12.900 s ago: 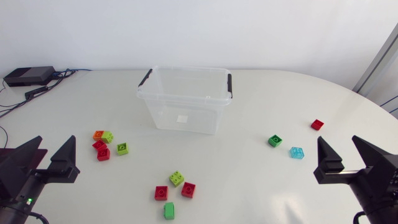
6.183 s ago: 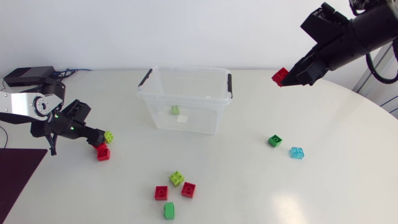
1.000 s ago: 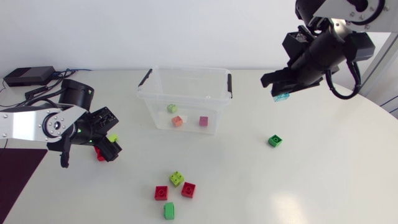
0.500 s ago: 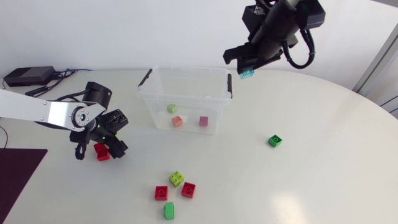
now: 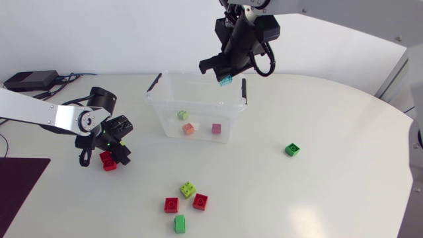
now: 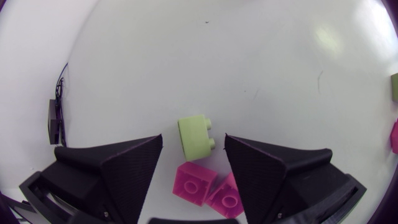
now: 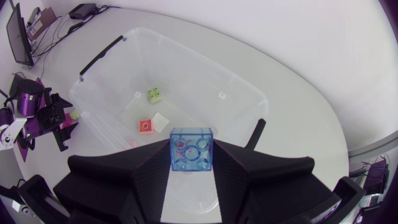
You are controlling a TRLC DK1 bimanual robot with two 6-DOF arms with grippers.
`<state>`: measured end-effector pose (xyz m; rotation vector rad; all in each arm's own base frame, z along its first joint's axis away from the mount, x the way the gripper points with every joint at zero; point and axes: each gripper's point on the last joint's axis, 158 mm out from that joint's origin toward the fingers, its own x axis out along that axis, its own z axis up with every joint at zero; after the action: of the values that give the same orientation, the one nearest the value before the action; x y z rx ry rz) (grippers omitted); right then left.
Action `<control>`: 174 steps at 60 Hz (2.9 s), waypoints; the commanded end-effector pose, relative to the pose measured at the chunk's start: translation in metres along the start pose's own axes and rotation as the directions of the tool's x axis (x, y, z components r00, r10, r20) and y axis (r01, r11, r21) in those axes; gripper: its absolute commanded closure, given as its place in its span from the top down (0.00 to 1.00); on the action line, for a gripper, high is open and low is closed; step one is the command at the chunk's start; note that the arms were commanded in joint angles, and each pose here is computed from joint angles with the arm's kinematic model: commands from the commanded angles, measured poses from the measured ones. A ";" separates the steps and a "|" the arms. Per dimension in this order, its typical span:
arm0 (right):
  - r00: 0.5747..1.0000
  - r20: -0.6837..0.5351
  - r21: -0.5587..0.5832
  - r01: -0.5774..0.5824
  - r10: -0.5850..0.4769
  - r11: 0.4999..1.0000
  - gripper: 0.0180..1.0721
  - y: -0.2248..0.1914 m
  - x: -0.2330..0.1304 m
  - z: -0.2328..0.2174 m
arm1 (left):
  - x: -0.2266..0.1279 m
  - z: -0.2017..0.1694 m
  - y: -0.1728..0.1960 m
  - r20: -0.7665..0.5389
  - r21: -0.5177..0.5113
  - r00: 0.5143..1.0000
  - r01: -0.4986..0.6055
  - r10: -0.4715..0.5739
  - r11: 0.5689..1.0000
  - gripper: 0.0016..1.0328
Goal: Pick up the duplo bricks and place them in the container
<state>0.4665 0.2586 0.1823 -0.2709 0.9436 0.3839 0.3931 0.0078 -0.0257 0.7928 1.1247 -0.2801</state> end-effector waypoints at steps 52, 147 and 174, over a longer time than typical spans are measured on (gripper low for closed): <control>0.998 -0.044 0.067 0.038 -0.036 0.997 0.96 -0.115 -0.066 -0.109 | -0.120 0.061 0.019 0.213 -0.018 0.975 0.075 -0.070 0.997 0.37; 0.953 -0.284 0.049 -0.091 0.102 0.995 0.95 -0.124 0.006 -0.266 | -0.016 0.010 -0.014 -0.014 0.074 0.995 -0.102 0.104 0.992 0.88; 0.954 -0.286 0.048 -0.077 0.088 0.996 0.95 -0.133 0.005 -0.269 | 0.008 -0.007 0.001 -0.066 0.071 0.989 -0.124 0.129 0.990 0.54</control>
<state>0.3321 0.0398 0.0382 -0.2476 1.2482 0.4049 0.3977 0.0098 -0.0205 0.9102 1.0943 -0.1689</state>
